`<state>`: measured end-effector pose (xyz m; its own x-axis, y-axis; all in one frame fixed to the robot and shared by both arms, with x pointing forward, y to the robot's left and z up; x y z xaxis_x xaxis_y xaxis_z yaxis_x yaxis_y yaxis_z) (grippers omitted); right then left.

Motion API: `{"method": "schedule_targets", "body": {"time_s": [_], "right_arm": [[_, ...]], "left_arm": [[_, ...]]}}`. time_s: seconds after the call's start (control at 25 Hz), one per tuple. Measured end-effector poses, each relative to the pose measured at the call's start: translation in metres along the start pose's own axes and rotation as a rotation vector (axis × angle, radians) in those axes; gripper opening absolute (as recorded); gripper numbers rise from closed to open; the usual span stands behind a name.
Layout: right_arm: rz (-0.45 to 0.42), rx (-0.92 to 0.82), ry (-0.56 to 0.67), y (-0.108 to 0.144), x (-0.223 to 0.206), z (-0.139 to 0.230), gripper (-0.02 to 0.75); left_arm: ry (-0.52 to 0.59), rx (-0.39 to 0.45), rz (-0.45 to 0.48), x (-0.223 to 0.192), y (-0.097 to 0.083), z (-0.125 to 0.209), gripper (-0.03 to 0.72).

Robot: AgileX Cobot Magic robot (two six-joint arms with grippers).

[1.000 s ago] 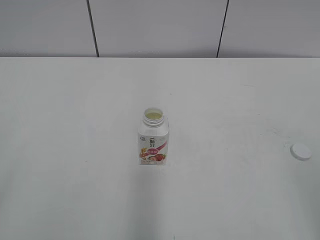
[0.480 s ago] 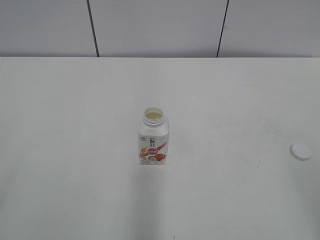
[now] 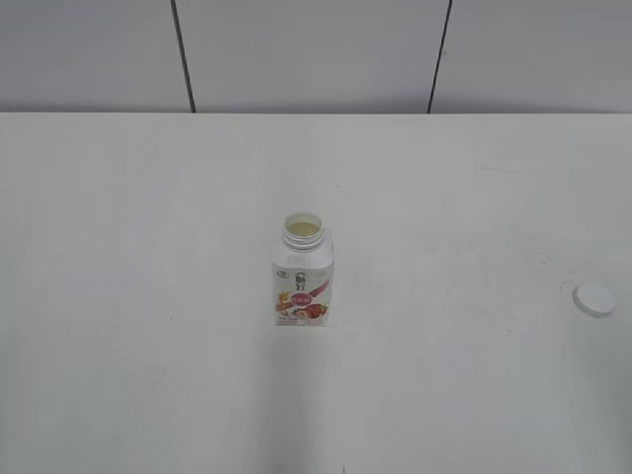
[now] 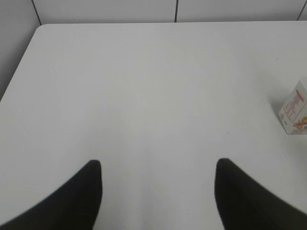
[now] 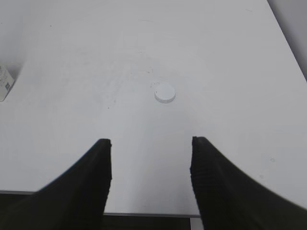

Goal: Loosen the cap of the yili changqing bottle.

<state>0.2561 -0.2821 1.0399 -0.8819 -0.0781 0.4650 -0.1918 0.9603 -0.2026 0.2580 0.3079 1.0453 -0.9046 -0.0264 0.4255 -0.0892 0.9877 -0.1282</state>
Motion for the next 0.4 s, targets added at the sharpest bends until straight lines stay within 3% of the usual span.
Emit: {"method": "schedule_targets", "body": {"time_s": [0.4], "right_arm": [[0.0, 0.0, 0.0, 0.0, 0.0, 0.0, 0.427]], "left_arm": [[0.0, 0.001, 0.002, 0.0, -0.0002, 0.0001, 0.457]]}}
Point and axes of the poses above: a point on each arm's last joint axis where the gripper is mounted, x pointing back along that axis away from the gripper, y along the wrist's bending axis when the last joint is at zero, z = x × y, the point moved 3 cm from there along -x, pointing out along that axis toward the gripper, and after that the axes turned 9 degrees about x, right-handed, at the moved point
